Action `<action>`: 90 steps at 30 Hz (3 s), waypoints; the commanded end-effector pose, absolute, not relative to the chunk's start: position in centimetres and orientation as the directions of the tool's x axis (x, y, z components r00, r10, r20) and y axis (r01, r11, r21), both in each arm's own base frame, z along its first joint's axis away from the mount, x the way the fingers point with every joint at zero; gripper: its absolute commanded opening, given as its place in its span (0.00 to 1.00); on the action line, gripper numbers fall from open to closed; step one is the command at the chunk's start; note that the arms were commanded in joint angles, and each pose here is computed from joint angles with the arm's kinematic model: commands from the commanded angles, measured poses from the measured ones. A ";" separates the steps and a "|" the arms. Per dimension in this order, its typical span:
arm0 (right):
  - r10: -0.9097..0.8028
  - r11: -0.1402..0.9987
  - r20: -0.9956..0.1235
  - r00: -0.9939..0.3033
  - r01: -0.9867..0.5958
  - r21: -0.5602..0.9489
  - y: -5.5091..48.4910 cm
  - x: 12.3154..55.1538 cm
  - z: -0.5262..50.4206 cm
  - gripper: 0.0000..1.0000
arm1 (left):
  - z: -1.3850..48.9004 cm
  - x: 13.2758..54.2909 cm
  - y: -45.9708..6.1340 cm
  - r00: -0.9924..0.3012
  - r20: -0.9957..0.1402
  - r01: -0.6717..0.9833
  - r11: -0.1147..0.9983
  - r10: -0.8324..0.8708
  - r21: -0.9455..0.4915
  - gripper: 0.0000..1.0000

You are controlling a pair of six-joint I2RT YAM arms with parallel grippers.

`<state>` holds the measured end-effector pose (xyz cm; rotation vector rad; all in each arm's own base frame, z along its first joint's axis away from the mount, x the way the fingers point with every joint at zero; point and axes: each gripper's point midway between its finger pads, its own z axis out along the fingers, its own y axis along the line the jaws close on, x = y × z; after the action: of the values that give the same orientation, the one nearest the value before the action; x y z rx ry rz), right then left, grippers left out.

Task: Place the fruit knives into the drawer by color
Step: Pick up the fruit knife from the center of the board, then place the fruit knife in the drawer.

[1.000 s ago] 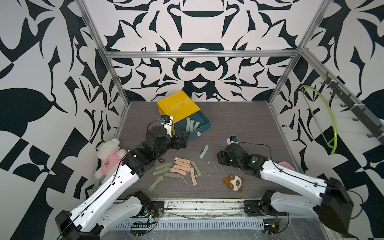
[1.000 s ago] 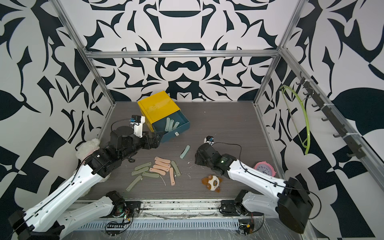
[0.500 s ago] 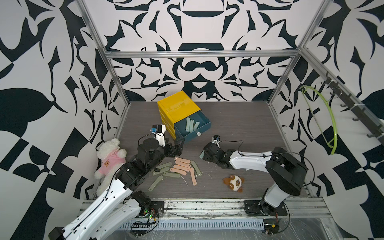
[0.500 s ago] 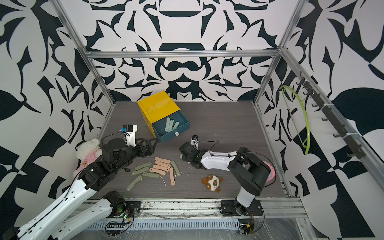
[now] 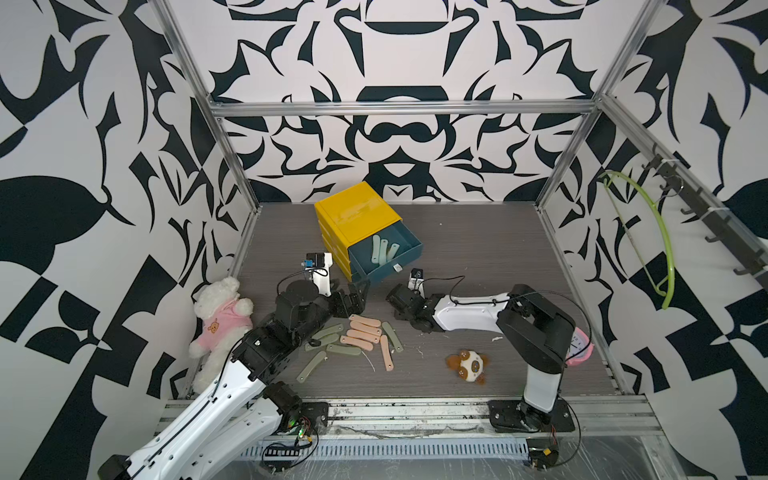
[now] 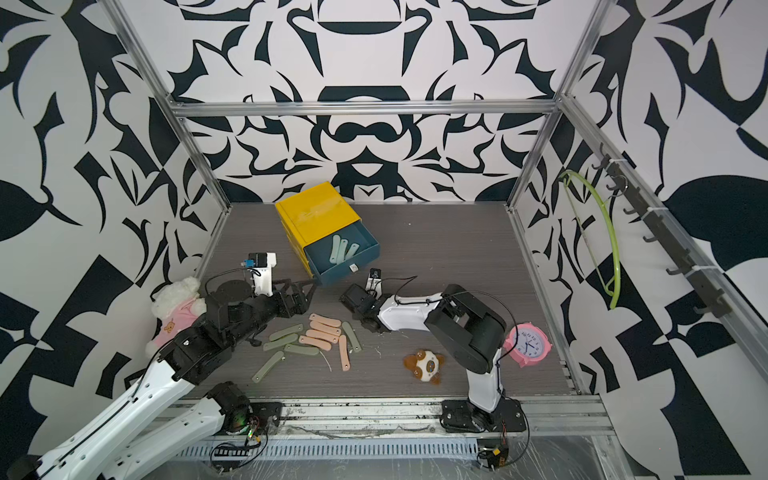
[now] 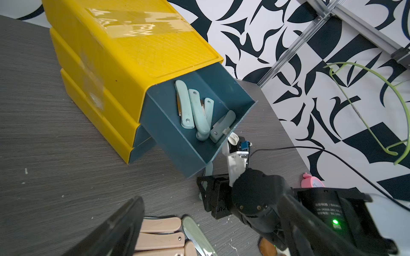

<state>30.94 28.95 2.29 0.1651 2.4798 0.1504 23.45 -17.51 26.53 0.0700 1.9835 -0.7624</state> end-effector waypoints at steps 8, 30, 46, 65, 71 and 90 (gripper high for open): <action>0.140 0.981 -0.583 -0.800 0.191 -0.027 23.2 28.6 2.6 0.46 | 26.5 23.1 -17.5 -0.524 -0.808 0.362 0.789 -0.268 -0.496 0.99; 0.021 0.993 -0.480 -0.877 -0.036 0.109 24.7 33.1 3.1 0.58 | 24.7 23.0 -17.8 -0.567 -0.781 0.339 0.789 -0.263 -0.512 0.99; 0.026 0.999 -0.429 -0.903 0.038 -0.019 21.1 32.2 1.1 0.27 | 23.7 23.1 -17.8 -0.592 -0.761 0.312 0.795 -0.266 -0.520 0.99; 0.137 0.984 -0.616 -0.776 0.033 0.176 19.1 31.7 9.7 0.12 | 19.6 23.0 -17.7 -0.659 -0.714 0.252 0.824 -0.237 -0.507 0.99; 0.162 0.970 -0.695 -0.701 -0.019 0.244 18.6 31.1 16.3 0.12 | 18.6 22.5 -16.9 -0.667 -0.704 0.222 0.837 -0.244 -0.500 0.99; 0.098 0.860 -0.883 -0.459 -0.408 0.307 34.6 37.0 34.4 0.12 | 20.1 22.0 -15.9 -0.656 -0.708 0.206 0.840 -0.261 -0.501 0.99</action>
<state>35.37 33.38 32.73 -0.2105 2.0156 0.5720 22.16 -16.11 18.91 -0.0321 2.1896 -0.7001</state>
